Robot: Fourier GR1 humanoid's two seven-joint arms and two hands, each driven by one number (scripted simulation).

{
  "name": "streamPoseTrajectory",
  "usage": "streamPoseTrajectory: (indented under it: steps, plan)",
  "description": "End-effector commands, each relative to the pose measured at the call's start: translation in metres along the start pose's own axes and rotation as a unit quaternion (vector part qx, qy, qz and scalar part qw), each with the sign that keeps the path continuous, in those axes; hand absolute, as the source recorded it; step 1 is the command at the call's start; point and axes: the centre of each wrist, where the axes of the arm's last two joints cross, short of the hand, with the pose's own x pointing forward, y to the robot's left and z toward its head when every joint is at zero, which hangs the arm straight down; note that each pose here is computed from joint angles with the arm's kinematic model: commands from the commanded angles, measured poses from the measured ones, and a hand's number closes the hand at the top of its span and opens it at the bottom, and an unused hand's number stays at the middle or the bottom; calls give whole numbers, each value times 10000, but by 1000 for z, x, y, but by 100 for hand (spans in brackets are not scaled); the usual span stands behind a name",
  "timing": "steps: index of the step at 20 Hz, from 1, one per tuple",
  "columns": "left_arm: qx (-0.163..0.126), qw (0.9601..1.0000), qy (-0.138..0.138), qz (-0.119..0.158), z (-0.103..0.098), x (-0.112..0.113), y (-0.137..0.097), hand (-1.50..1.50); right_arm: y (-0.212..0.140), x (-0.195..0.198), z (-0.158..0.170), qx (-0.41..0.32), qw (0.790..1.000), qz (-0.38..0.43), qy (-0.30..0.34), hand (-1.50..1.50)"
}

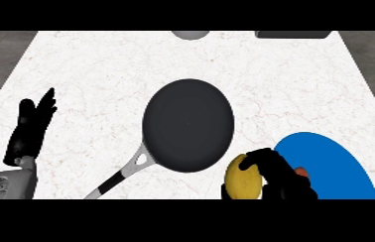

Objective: Pick the lemon from the plate and place it in the pan

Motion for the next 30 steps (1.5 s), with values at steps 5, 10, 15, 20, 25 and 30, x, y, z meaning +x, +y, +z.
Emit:
streamPoseTrajectory:
  steps: [5, 10, 15, 20, 25, 30]
  plan:
    - [45, 10000, 63, 11, 4, -7, -16, 0, 50, 36, -85, 219, 9976, -525, 385, 150]
    - [-49, 10000, -4, -26, -10, 5, 1, 0, 104, 35, -115, 439, 9958, -547, 585, 150]
    - [-5, 9999, -12, -110, -6, 8, -1, 0, 157, 10, -121, 612, 9942, -605, 639, 150]
    - [-163, 9997, -173, -101, -4, 1, 0, 0, 160, 31, -162, 771, 9888, -1066, 703, 150]
    - [-189, 9996, -187, -22, -10, 10, -12, 0, 177, 7, -162, 1016, 9771, -1622, 935, -150]
    - [-305, 9992, -254, -100, -12, 26, -19, 0, 191, -1, -155, 900, 9770, -1731, 856, -150]
